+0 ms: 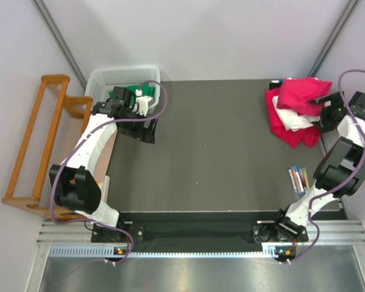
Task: Fold and stack the t-shirts
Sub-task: Neatly place the folded tshirt to the corner
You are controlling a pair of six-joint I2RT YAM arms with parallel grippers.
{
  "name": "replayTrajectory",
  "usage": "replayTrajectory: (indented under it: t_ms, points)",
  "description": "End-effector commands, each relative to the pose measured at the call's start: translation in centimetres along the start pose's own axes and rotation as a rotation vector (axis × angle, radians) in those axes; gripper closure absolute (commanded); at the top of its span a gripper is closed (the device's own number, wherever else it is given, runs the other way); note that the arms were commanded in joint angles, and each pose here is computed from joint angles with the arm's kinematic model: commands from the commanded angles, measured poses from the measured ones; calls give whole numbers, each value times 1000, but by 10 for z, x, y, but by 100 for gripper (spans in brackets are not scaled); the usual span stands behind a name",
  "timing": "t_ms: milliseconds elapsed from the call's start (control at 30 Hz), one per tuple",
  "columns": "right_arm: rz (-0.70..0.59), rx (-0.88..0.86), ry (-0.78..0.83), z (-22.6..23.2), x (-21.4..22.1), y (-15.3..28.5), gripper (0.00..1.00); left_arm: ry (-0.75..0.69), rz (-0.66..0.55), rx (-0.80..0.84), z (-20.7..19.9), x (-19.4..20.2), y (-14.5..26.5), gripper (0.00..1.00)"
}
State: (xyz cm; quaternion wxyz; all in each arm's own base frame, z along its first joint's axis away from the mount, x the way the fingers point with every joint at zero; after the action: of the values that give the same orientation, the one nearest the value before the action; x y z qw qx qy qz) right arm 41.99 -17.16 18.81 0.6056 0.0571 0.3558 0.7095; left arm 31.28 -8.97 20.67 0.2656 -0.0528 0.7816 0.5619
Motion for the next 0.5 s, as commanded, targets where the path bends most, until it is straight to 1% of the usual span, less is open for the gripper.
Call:
replayTrajectory:
  t_ms: [0,67,133,167,200,233,333,400,433,467]
  points:
    - [-206,212,158,28,-34,56,0,-14,-64,18,-6,-13,15,1]
    - [-250,182,236,62,-34,73,0,-15,-62,21,-6,-11,14,1]
    - [-281,145,281,93,-36,90,0,-13,-59,21,-6,-10,14,1]
    - [-272,125,324,110,-27,94,0,-13,-60,21,-6,-10,14,1]
    - [-289,130,346,121,-27,99,0,-13,-60,23,-6,-10,14,1]
    - [-289,112,382,144,-22,110,0,-14,-57,23,-6,-9,14,1]
    - [-328,101,403,170,-24,130,0,-14,-57,18,-6,-8,14,1]
    - [-328,65,404,181,-20,133,0,-18,-60,18,-6,-7,16,1]
    - [-328,32,389,181,-20,122,0,-18,-57,18,-6,-6,15,1]
    - [-286,-5,385,182,-15,110,0,-18,-56,14,-5,-5,15,1]
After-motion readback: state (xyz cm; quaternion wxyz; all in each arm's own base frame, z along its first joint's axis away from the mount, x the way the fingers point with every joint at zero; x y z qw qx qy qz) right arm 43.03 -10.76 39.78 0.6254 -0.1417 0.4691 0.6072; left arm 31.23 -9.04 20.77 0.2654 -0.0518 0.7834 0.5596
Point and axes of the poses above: each gripper's point midway between its finger pads, its own y axis back along the fingers, its own z axis along the line the jaws close on, x = y × z, the point moved 4 cm from there along y, back along the fingers, and after that the axes turned 7 degrees about y, right-handed, at the moved point
